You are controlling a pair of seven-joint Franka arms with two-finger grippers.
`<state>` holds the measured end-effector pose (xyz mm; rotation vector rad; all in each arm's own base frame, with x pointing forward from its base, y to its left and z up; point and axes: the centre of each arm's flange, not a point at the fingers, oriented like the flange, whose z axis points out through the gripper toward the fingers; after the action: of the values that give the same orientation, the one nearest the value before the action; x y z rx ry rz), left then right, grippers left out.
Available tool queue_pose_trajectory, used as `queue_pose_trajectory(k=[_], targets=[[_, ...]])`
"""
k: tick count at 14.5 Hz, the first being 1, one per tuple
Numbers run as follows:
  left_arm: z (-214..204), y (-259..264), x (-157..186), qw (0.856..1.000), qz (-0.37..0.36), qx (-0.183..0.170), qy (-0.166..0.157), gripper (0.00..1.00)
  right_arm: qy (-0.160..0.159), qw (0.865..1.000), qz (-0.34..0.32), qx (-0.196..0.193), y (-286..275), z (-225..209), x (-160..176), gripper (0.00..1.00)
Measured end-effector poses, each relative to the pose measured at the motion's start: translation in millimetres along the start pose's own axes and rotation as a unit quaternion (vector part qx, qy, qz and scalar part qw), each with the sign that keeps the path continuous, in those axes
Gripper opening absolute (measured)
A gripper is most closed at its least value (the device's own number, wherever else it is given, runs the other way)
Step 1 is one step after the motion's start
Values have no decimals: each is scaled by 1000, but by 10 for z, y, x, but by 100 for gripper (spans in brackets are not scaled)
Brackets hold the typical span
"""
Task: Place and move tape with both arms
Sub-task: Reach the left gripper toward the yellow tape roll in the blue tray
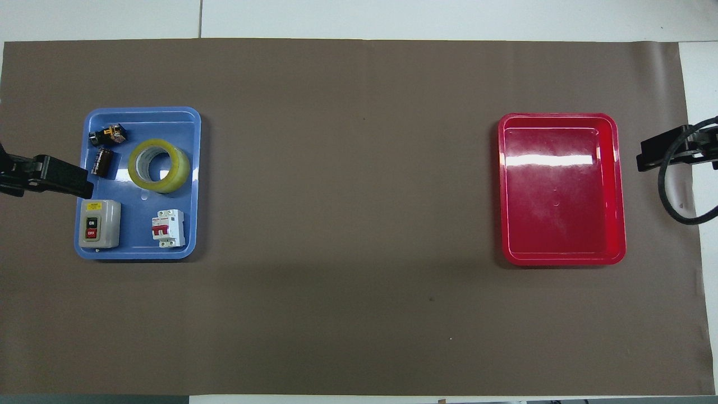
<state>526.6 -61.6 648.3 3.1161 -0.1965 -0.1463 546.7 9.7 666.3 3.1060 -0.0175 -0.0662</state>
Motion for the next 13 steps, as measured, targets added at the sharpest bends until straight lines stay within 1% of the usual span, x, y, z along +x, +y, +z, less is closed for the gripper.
queue_pose_trajectory(k=[3, 7, 10, 13], targets=[[-2, 2, 2, 1000, 0, 0, 1, 100, 0, 1000, 0, 0, 0, 0, 0, 100], [59, -49, 141, 1000, -4, -1, 28, 100, 0, 1000, 0, 0, 0, 0, 0, 100], [275, -284, 335, 998, -25, -2, 52, 100, 0, 1000, 0, 0, 0, 0, 0, 100], [554, -528, 531, 997, -44, -2, 66, 100, 0, 1000, 0, 0, 0, 0, 0, 100]])
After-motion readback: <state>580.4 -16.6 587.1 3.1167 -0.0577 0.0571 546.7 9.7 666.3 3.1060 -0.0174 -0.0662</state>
